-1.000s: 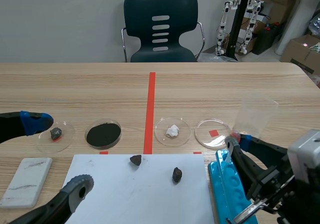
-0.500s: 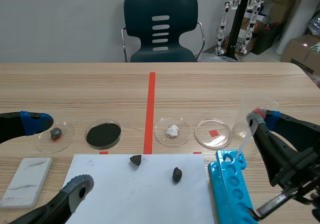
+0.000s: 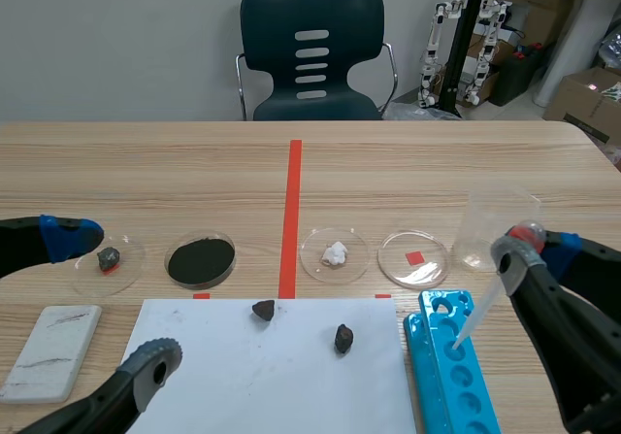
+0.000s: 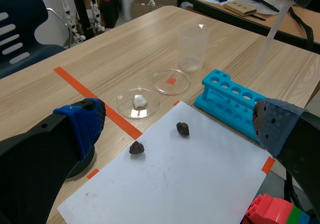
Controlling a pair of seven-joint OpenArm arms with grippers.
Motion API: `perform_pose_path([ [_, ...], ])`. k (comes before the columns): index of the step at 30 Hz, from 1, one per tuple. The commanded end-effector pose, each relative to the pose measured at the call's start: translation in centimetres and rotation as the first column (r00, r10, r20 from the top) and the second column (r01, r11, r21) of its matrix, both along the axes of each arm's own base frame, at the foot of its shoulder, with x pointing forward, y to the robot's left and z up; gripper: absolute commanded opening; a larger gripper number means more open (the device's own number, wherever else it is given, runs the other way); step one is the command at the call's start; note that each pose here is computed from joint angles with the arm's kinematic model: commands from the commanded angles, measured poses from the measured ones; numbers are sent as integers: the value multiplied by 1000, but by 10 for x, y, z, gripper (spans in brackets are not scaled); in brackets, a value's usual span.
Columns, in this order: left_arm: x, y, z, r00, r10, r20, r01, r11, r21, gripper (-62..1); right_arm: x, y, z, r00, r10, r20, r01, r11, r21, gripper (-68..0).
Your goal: Pick up the dropper by the top with the right hand
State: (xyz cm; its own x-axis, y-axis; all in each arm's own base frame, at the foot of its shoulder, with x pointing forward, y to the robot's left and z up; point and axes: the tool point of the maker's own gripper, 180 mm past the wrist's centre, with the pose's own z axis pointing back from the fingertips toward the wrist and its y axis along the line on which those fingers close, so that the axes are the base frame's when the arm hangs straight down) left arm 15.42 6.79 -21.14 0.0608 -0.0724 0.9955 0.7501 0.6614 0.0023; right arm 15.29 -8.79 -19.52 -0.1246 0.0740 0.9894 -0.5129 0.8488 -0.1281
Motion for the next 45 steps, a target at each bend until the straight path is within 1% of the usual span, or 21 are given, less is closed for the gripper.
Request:
perform_pose_path([
  [1,0,0,4,1000,7,5,-7,1000,-22,11,-2,1,7,1000,-13,9,13,1000,27,-642],
  [3,0,0,4,1000,7,5,-7,1000,-22,11,-7,-2,5,999,-38,-12,38,999,28,-642],
  [5,0,0,4,1000,7,5,-7,1000,-22,11,-8,-9,3,997,-72,-24,73,997,16,-642],
  [8,0,0,4,1000,7,5,-7,1000,-22,10,-9,-21,3,992,-123,-17,123,992,-12,-642],
  [10,0,0,4,1000,7,5,-7,1000,-22,11,-10,-27,4,991,-132,-18,132,991,-16,-642],
  [11,0,0,4,1000,7,5,-7,1000,-22,10,-10,-29,4,992,-127,-22,127,992,-18,-642],
  [14,0,0,4,1000,7,5,-7,1000,-22,11,-14,-29,2,997,-62,-44,60,997,-39,-642],
  [16,0,0,4,1000,7,5,-7,1000,-22,10,-15,-29,2,998,-33,-52,30,999,-45,-642],
  [22,0,0,4,1000,7,5,-7,1000,-22,11,-13,-29,4,999,3,-45,-6,998,-62,-642],
  [24,0,0,4,1000,7,5,-7,1000,-22,11,-12,-29,3,999,3,-49,-7,998,-68,-642],
  [27,0,0,4,1000,7,5,-7,1000,-22,11,-9,-34,-5,997,-29,-73,21,994,-110,-642],
  [30,0,0,4,1000,7,5,-7,1000,-22,10,-9,-36,-15,992,-42,-118,25,990,-138,-642],
  [31,0,0,4,1000,7,5,-7,1000,-22,11,-9,-36,-16,991,-44,-126,26,990,-142,-642],
  [40,0,0,4,1000,7,5,-7,1000,-22,11,-5,-36,-13,993,-42,-106,27,990,-140,-642],
  [45,0,0,4,1000,7,5,-7,1000,-22,11,-5,-36,-13,993,-42,-106,27,990,-139,-642],
])
